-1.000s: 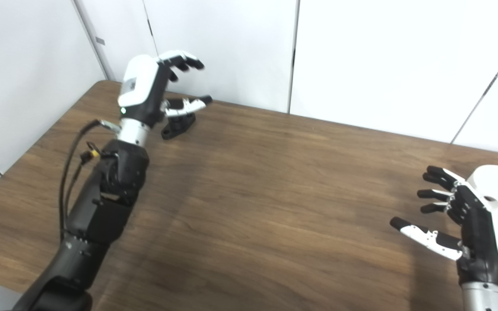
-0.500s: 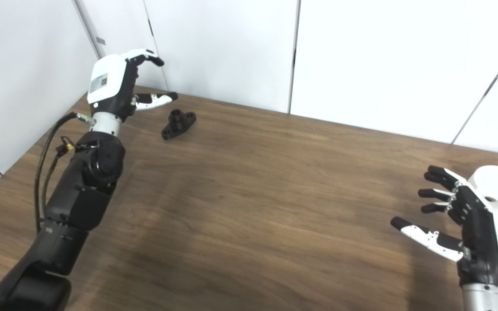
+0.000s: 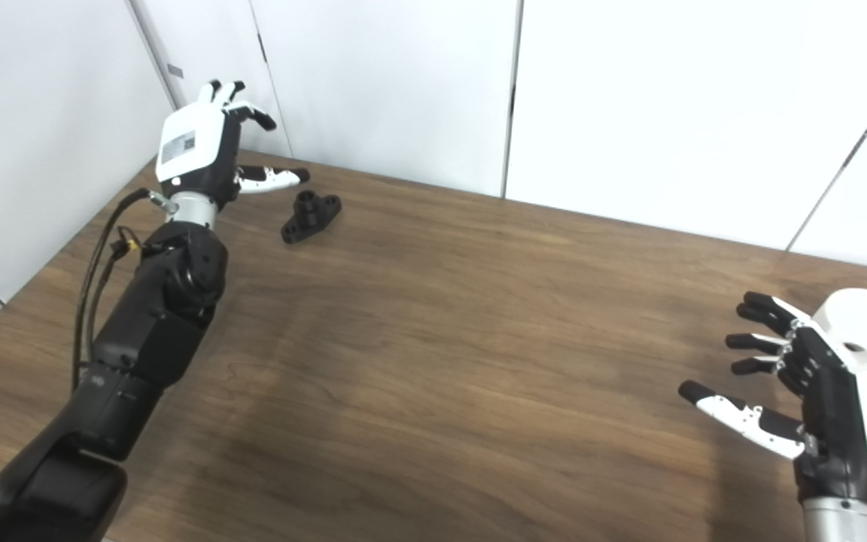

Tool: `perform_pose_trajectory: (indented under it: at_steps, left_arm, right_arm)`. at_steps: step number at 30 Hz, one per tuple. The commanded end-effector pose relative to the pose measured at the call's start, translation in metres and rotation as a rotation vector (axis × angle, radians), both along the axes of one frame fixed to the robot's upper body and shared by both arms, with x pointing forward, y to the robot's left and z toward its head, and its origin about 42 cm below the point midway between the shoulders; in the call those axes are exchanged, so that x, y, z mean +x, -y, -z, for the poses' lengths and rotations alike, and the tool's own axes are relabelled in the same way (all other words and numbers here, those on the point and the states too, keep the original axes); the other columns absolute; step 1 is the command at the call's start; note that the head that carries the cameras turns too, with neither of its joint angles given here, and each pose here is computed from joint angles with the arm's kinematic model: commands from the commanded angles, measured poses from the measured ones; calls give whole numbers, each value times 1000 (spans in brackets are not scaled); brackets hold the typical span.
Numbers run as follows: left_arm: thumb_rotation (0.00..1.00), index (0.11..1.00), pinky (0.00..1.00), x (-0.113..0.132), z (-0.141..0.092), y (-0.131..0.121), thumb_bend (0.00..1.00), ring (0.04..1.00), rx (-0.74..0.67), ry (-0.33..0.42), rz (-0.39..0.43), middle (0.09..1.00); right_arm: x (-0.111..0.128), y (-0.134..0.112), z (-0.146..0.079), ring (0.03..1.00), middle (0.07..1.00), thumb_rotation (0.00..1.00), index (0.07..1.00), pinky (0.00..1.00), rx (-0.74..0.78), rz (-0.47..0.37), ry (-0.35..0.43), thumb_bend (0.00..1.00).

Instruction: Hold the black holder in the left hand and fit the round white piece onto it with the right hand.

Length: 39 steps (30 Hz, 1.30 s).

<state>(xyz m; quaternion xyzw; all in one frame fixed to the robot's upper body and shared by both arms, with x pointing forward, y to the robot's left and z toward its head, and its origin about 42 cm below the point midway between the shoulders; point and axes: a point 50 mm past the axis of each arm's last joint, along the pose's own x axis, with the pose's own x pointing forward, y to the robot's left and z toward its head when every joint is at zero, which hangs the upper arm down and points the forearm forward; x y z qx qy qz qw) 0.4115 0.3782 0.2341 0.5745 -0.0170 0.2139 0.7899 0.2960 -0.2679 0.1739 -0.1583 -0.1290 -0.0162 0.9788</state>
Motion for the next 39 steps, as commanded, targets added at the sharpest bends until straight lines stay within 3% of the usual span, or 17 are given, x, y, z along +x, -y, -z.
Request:
perform_pose_trajectory:
  at_steps: [1,7,11,18,24,27,39]
  left_arm:
    - [386,658,965,12,-34,-8,997,1000,71,47,-23,977]
    - [431,647,926,20,-28,-8,1000,1000,97,-27,-39,983]
    - [434,655,989,23,-22,-6,1000,1000,67,-86,-44,998]
    - [447,672,1000,28,-6,-8,1000,1000,65,-160,-61,992]
    - [415,650,965,29,6,-12,1000,1000,32,-196,-56,975]
    - [381,632,996,29,11,-14,996,1000,6,-212,-47,979]
    - [409,644,989,31,17,-16,996,1000,14,-235,-21,968]
  right_arm:
    - [2,-2,-17,639,758,0,757,501,11,-9,72,687]
    - [1,-3,-16,647,761,0,759,506,2,-4,69,684]
    - [2,-2,-16,644,756,0,757,502,3,-4,73,690]
    - [1,-2,-18,640,752,0,754,499,3,-1,71,695]
    - [1,-2,-20,640,752,0,751,493,7,-5,74,692]
    - [1,-2,-21,642,753,0,752,497,-2,-3,74,691]
    - [2,-3,-24,647,758,0,755,507,-7,1,74,692]
